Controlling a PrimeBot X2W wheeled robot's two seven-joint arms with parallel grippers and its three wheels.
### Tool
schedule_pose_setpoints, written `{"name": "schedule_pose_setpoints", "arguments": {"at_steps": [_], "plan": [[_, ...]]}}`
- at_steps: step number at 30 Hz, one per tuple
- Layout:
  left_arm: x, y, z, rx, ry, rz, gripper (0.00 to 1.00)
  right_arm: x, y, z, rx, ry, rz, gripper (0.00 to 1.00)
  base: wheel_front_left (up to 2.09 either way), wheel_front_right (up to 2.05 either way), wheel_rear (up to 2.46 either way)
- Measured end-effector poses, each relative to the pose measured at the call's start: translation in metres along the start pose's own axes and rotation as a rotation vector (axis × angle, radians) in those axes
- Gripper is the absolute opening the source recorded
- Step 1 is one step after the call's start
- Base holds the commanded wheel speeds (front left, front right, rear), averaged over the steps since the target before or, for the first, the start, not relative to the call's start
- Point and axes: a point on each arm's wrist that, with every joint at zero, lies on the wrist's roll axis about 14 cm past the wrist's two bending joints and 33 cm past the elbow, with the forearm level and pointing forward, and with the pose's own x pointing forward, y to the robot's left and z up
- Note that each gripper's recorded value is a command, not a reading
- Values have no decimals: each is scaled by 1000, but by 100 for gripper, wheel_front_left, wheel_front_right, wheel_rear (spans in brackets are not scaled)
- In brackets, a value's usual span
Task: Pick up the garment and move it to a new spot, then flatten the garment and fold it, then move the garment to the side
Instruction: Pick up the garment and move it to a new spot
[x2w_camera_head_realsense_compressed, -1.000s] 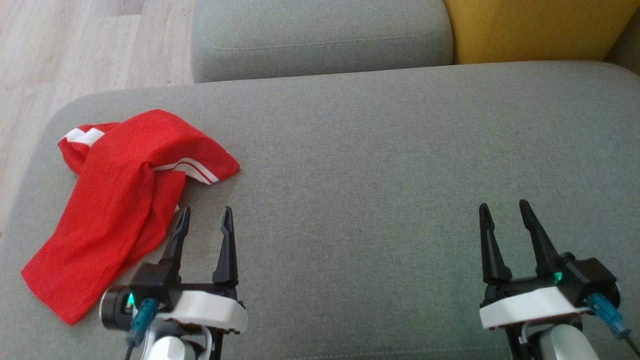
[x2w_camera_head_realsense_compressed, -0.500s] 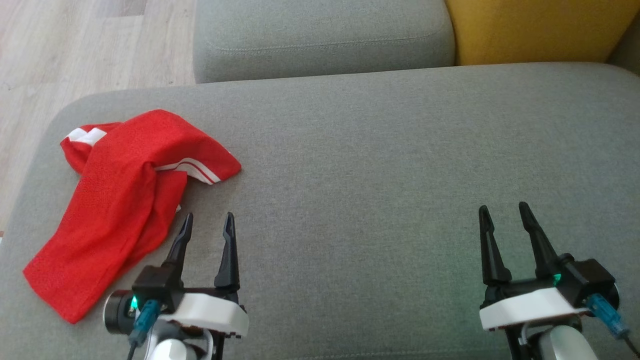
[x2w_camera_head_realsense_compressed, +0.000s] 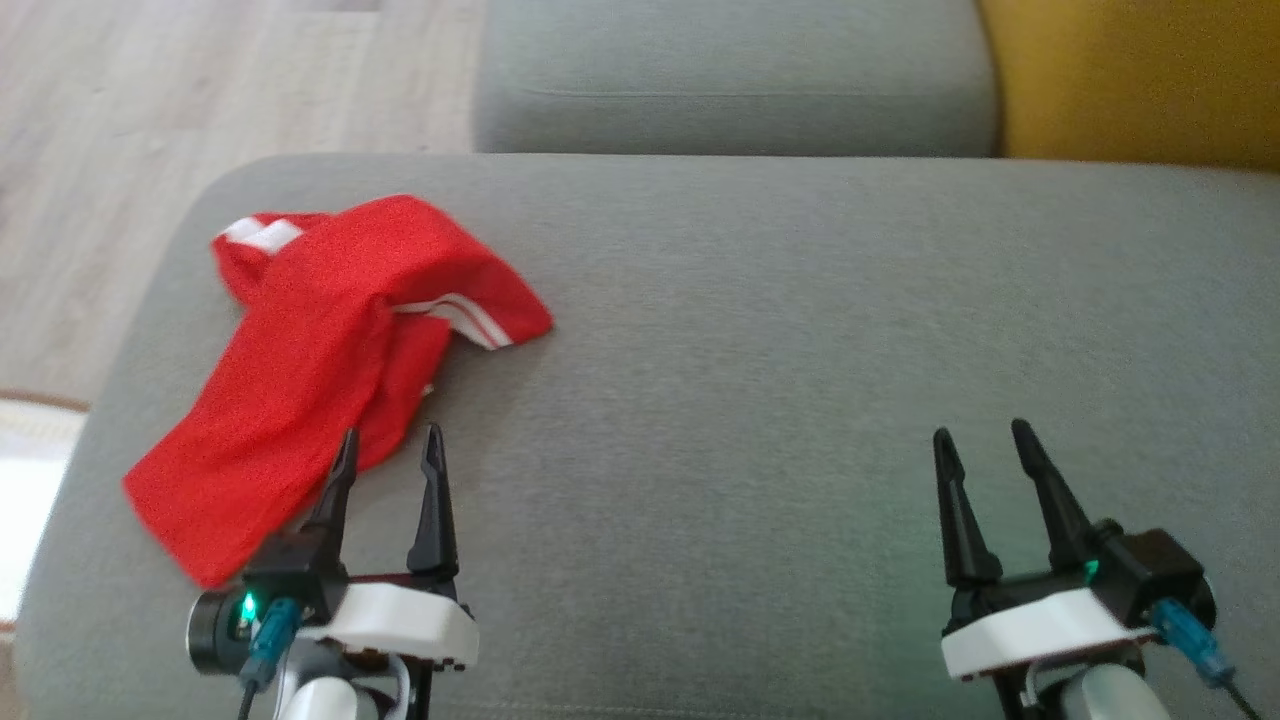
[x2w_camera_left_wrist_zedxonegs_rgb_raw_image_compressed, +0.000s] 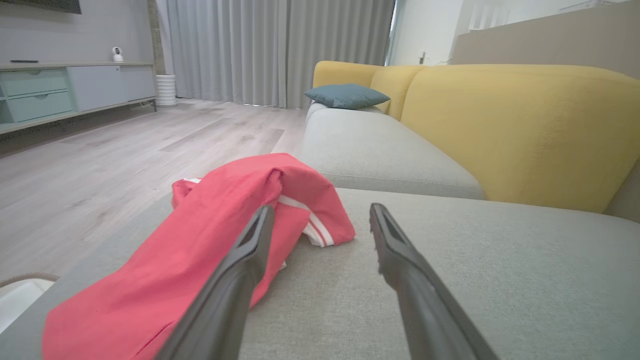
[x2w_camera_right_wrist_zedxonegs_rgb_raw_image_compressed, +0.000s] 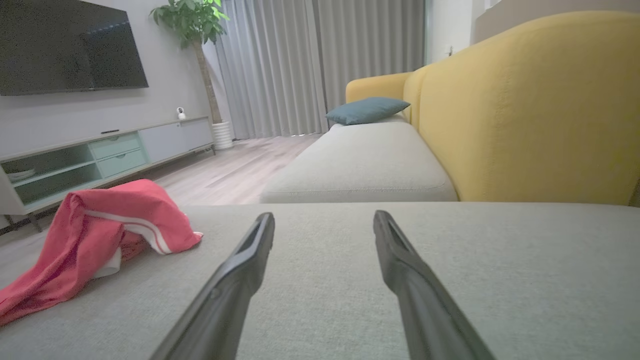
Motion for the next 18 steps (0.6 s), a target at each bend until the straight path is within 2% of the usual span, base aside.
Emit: {"name": "schedule_pose_setpoints", "arguments": {"at_steps": [18], "plan": [[-62, 88, 8, 32, -17, 292, 100, 20, 95, -15, 34, 51, 298, 100, 0, 0, 0]]}}
